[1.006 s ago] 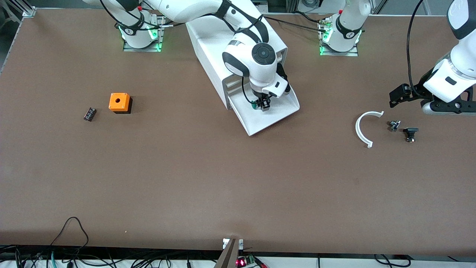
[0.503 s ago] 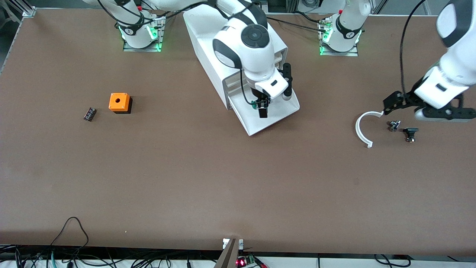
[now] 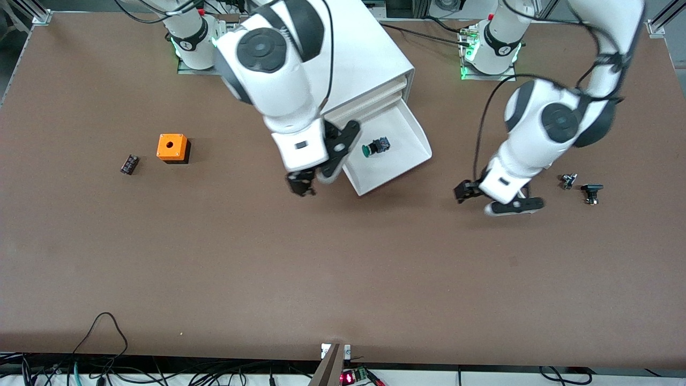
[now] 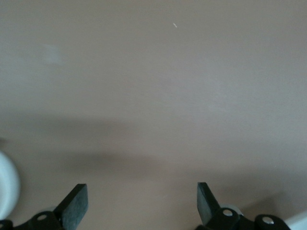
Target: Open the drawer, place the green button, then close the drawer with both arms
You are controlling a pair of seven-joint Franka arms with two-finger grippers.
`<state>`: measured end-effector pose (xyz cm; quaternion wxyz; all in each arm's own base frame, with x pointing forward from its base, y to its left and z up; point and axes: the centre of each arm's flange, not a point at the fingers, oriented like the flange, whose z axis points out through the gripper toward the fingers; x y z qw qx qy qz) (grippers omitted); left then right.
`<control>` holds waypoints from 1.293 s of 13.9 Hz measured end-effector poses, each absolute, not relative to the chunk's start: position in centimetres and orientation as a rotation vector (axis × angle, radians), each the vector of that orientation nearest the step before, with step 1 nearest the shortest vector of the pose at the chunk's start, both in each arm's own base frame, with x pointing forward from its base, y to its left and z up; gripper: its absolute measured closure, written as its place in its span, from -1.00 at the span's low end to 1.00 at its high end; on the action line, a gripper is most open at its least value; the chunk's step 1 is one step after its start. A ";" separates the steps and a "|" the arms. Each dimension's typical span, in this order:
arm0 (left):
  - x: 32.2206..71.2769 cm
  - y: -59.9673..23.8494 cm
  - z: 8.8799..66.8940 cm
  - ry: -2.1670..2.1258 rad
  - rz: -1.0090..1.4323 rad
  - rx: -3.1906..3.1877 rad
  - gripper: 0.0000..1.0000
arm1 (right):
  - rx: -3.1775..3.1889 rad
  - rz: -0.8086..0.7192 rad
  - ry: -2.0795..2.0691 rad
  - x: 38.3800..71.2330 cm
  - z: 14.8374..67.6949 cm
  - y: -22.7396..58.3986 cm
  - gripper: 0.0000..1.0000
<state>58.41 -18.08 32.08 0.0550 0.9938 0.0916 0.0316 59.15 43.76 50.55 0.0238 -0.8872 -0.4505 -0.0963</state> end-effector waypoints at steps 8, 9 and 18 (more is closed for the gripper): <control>53.4 -28.9 19.8 0.413 -0.033 2.974 -1.00 | -3.156 -0.116 -0.335 63.5 49.5 28.2 -1.00; 52.6 -29.7 19.7 0.391 -0.043 2.981 -1.00 | -3.171 -0.082 -0.272 64.0 49.3 25.5 -1.00; 39.4 -39.5 22.6 -0.010 -0.161 2.995 -1.00 | -3.183 0.096 0.231 63.1 53.3 3.9 -1.00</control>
